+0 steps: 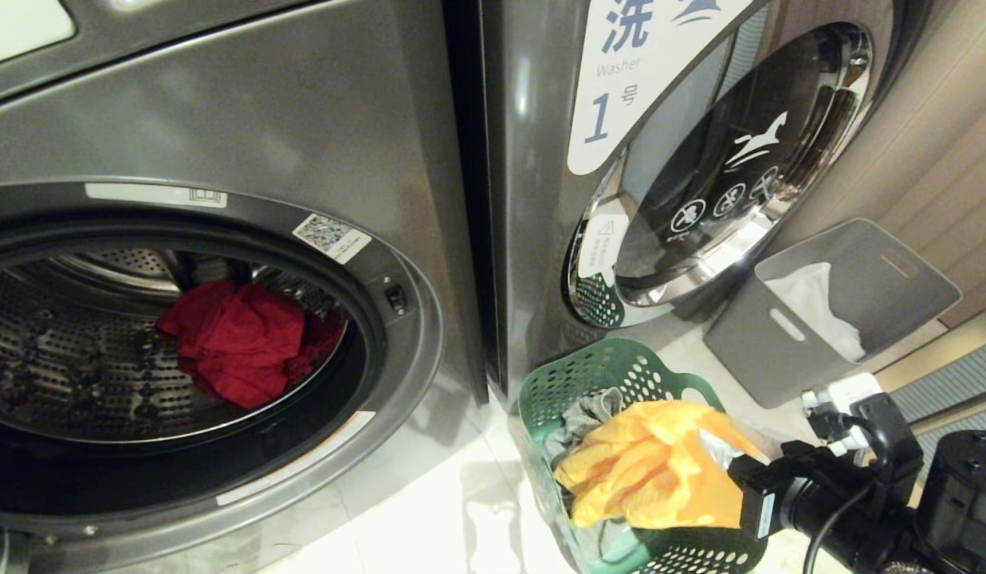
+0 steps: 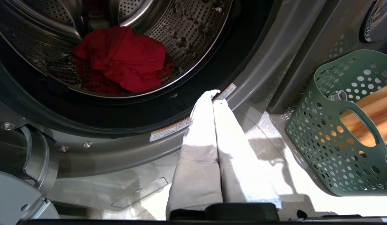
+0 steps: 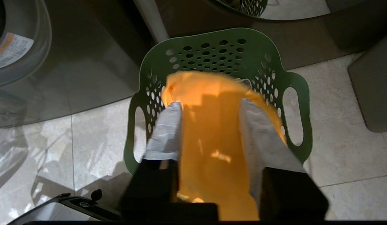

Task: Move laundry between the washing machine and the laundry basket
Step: Pick a cloth and place it into the basket

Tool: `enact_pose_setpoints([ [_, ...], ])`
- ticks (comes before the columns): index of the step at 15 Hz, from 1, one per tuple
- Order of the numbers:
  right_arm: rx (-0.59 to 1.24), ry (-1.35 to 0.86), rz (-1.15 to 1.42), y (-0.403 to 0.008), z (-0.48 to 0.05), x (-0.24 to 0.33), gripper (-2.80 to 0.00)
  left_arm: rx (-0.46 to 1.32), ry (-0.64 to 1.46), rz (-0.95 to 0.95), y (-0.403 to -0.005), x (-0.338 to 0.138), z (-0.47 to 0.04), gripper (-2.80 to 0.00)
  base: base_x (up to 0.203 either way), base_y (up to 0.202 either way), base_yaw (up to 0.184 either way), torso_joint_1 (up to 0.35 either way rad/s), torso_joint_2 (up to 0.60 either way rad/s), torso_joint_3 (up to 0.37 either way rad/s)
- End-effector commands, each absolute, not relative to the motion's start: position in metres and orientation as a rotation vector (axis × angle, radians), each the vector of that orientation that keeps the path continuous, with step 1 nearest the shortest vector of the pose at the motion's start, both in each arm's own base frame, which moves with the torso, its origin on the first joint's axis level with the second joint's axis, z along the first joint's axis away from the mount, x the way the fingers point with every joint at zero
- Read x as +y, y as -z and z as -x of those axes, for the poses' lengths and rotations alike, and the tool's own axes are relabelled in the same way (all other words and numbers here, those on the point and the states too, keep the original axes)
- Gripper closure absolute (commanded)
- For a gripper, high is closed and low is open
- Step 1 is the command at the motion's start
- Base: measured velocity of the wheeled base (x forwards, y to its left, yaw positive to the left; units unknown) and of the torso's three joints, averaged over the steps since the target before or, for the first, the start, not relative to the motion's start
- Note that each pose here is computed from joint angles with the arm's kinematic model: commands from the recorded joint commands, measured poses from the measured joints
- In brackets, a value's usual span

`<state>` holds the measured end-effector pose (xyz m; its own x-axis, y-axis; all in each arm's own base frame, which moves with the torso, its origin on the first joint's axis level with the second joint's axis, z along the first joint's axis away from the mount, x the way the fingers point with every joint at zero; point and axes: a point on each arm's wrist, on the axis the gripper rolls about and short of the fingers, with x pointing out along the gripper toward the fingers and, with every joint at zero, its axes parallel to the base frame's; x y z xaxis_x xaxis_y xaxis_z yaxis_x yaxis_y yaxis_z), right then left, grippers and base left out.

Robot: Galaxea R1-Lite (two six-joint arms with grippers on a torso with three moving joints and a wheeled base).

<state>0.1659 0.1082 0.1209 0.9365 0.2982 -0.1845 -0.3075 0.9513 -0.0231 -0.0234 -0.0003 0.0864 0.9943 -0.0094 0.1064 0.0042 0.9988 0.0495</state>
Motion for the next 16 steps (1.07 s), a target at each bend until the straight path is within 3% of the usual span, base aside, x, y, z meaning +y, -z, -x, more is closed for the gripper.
enact_pose_setpoints([
  [1, 0.189, -0.307, 0.058, -0.119, -0.166, 0.108, -2.8, -0.066, 0.008, -0.049, -0.075, 0.0, 0.02, 0.0, 0.0, 0.0, 0.0, 0.0, 0.0, 0.0],
  [8, 0.055, -0.327, 0.087, -0.143, -0.146, 0.095, -2.8, -0.066, 0.008, -0.049, -0.075, 0.0, 0.02, 0.0, 0.0, 0.0, 0.0, 0.0, 0.0, 0.0],
  [12, -0.111, -0.476, 0.153, -0.162, -0.107, 0.075, -2.8, -0.066, 0.008, -0.049, -0.075, 0.0, 0.02, 0.0, 0.0, 0.0, 0.0, 0.0, 0.0, 0.0],
  [16, -0.143, -0.594, 0.199, -0.162, -0.089, 0.073, -2.8, -0.066, 0.008, -0.049, -0.075, 0.0, 0.02, 0.0, 0.0, 0.0, 0.0, 0.0, 0.0, 0.0],
])
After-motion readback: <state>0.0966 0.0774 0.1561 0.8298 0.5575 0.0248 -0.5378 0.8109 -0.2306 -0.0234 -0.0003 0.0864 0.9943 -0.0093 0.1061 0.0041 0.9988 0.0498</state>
